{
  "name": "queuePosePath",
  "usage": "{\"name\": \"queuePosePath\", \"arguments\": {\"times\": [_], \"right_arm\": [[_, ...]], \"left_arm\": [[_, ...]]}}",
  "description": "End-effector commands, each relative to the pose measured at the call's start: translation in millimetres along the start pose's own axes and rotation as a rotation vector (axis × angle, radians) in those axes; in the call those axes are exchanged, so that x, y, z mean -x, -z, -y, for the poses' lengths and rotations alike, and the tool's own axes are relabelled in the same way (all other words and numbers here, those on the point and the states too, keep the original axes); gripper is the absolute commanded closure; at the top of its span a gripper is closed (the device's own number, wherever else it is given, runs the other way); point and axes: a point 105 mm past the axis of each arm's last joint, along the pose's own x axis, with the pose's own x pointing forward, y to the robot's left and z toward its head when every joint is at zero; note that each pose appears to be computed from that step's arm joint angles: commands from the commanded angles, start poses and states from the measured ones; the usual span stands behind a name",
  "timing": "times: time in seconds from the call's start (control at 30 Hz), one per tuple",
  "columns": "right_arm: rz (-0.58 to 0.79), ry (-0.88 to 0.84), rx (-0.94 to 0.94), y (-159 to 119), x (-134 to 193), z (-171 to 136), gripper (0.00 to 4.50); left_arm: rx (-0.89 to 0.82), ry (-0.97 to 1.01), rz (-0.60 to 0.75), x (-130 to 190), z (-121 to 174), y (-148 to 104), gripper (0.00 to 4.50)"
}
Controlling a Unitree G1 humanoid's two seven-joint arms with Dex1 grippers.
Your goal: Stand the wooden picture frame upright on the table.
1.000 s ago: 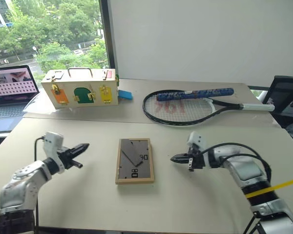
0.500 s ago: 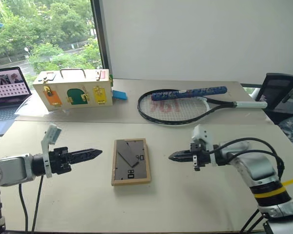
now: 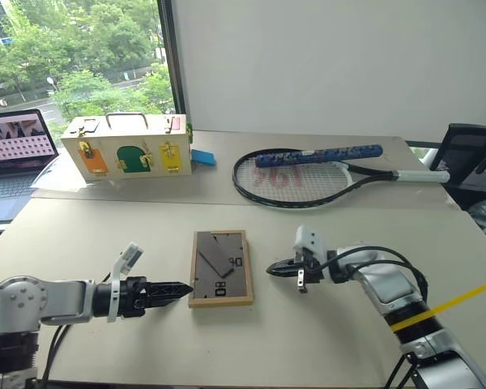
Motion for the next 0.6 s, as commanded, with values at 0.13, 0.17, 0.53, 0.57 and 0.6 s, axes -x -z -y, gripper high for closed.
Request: {"name": "queuePosePath", "arguments": {"times": [0.13,0.17,0.53,0.57,0.6], "right_arm": [[0.076,-0.031,0.047,-23.2,-17.8,-3.6,4.50],[0.082,-0.030,0.044,-25.0,-19.3,-3.5,4.50],[0.068,0.000,0.015,-16.0,-16.3,-2.9,4.50],[0.068,0.004,0.015,-15.6,-15.4,-2.2,4.50],[0.068,0.011,0.015,-15.9,-14.2,-0.8,4.50]], "left_arm": [[0.055,0.001,-0.027,-36.1,-4.7,10.8,0.06],[0.055,0.012,-0.033,-37.6,-2.8,12.7,0.06],[0.046,0.016,0.025,-22.9,-2.0,5.9,0.75],[0.051,0.031,0.045,-19.6,-0.9,2.4,1.14],[0.055,0.045,0.073,-15.6,-0.2,-3.6,1.47]]}}
